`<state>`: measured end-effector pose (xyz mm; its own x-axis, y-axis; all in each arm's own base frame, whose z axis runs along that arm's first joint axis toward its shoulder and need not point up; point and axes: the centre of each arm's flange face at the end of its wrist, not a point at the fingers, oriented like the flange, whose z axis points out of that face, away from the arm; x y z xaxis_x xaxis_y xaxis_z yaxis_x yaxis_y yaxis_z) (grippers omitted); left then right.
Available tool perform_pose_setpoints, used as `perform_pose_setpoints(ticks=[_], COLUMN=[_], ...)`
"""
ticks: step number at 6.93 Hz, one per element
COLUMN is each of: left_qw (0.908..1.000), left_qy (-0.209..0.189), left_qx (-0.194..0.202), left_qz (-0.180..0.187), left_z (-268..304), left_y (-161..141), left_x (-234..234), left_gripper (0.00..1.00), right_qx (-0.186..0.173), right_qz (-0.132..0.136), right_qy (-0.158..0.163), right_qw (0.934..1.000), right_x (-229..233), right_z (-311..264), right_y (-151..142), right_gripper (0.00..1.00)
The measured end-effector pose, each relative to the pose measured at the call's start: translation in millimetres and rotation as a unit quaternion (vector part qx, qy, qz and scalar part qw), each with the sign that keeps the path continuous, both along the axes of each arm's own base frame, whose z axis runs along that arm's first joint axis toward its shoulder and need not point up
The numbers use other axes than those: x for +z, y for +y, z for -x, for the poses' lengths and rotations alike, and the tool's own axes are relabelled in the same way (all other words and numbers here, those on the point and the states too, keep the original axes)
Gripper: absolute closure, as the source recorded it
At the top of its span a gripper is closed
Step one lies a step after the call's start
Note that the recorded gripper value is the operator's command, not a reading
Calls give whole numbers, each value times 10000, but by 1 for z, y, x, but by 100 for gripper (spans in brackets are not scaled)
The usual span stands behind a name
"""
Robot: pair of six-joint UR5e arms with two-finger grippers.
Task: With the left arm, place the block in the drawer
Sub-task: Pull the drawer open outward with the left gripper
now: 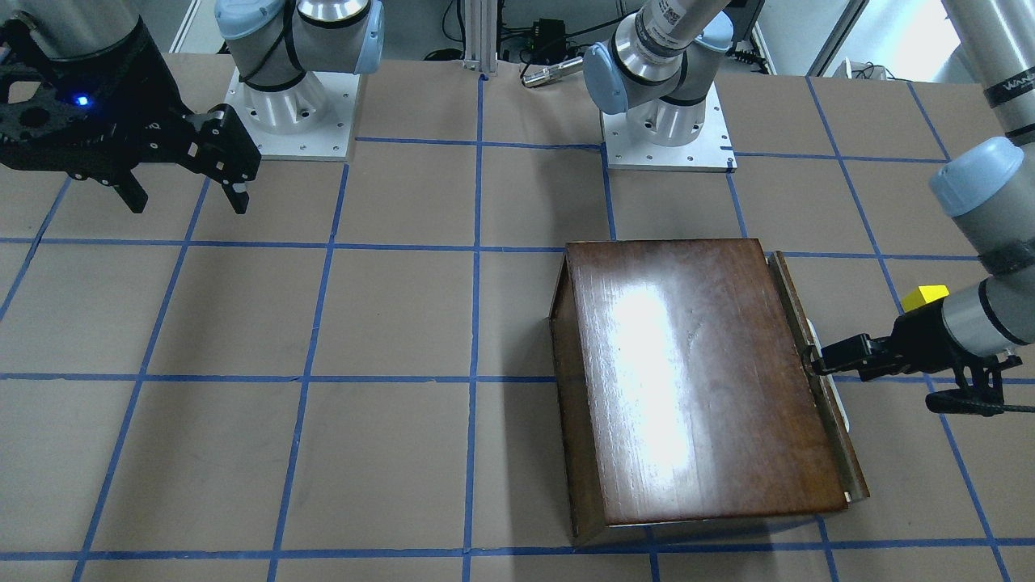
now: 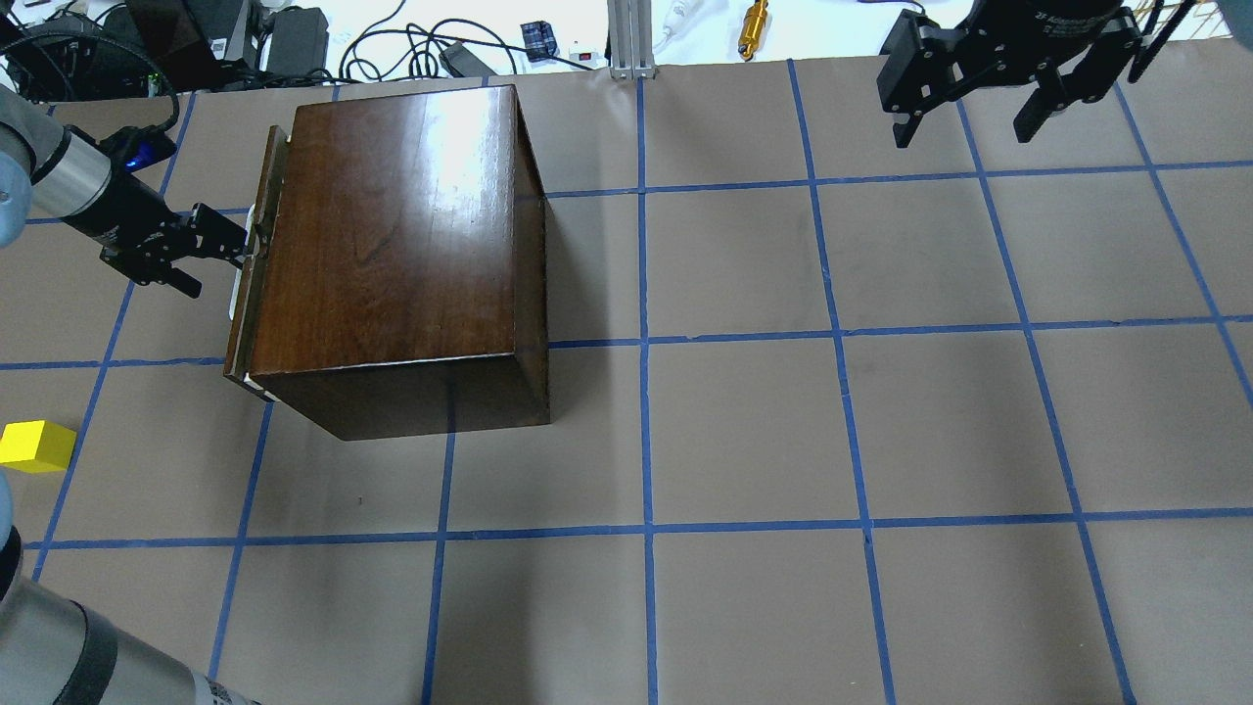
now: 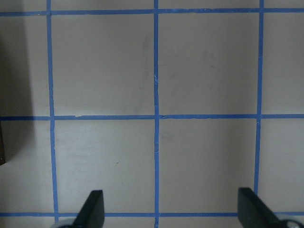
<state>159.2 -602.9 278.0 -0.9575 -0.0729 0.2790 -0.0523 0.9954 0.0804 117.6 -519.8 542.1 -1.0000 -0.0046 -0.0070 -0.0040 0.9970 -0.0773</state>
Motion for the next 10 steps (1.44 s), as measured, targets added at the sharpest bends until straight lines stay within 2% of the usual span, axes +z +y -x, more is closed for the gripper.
perform_pose_setpoints(ticks=[5,10], left_qw=[9996,9994], left_qy=[-31,-95], left_qx=[273,320], left_qz=[-26,51], left_z=[-37,-54], left_y=[10,12], left_x=[-3,5], left_gripper=[0,0], right_qx=[2,0], right_qz=[-6,-2], right_qy=[0,-5], right_qw=[10000,10000], right_x=[-1,0], right_z=[0,0], right_y=[0,0], right_gripper=[0,0])
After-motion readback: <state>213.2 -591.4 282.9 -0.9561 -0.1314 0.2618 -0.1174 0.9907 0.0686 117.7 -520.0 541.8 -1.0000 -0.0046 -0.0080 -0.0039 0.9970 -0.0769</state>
